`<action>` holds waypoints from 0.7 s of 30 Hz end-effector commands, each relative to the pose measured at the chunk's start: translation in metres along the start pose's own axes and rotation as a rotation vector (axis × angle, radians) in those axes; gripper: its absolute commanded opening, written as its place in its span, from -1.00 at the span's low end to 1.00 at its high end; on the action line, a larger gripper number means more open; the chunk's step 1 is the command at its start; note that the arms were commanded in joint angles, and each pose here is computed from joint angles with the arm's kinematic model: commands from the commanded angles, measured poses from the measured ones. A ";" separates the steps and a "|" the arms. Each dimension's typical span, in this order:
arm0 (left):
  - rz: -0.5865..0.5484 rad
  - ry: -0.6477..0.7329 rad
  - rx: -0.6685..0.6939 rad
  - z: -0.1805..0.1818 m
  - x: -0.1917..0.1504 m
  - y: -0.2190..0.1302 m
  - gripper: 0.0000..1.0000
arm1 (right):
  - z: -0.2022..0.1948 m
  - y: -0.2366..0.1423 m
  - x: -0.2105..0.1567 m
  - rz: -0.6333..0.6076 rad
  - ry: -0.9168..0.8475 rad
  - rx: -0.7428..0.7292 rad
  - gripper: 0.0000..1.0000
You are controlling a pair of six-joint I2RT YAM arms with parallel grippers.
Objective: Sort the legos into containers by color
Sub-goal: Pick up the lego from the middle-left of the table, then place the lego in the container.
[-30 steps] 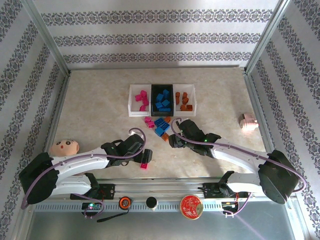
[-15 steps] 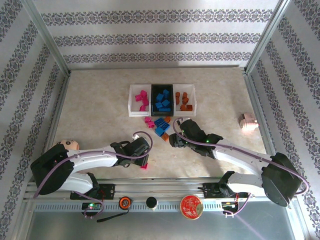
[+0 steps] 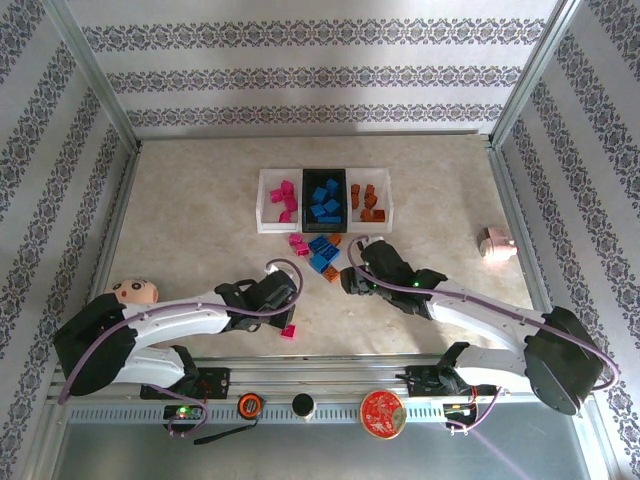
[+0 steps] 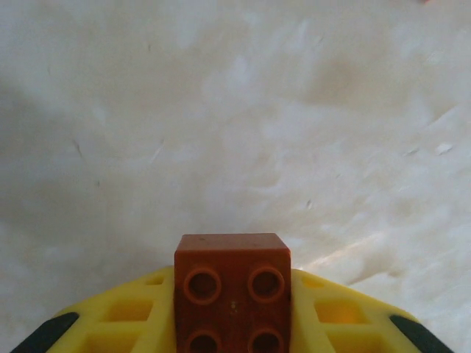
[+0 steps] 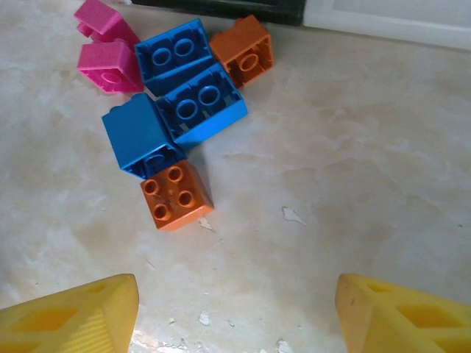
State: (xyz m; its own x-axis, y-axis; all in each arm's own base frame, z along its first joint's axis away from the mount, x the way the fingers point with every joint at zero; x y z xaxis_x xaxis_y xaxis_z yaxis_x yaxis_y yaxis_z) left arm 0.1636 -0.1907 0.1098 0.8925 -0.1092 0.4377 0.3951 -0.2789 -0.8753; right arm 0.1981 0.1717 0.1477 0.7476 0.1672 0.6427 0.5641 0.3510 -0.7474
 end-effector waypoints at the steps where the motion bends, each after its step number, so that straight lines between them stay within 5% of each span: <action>1: -0.121 0.008 -0.086 -0.015 0.042 -0.015 -0.41 | -0.014 -0.006 -0.007 -0.024 0.046 -0.070 0.43; 21: -0.314 0.027 -0.279 -0.100 0.242 0.038 -0.45 | -0.045 -0.029 -0.044 -0.073 0.191 -0.084 0.43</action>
State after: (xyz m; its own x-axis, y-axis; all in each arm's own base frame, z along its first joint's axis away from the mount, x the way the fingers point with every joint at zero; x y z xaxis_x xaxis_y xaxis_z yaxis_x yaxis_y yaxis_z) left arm 0.3555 -0.3117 0.1963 0.7587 0.0067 0.6514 0.5570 -0.5251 -0.6434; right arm 0.1687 0.1177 0.1384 0.7394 -0.0117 0.6732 0.6471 0.2886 -0.7057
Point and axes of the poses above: each hand's point on the last joint's axis, 136 mm out from that joint toward the fingers, its own y axis out along the fingers, its own z axis along the line the jaws close on, x = y × z, the point moved 8 cm from there along -y, back along the fingers, and after that the axes turned 5 degrees about -y, right-handed, at the moved point
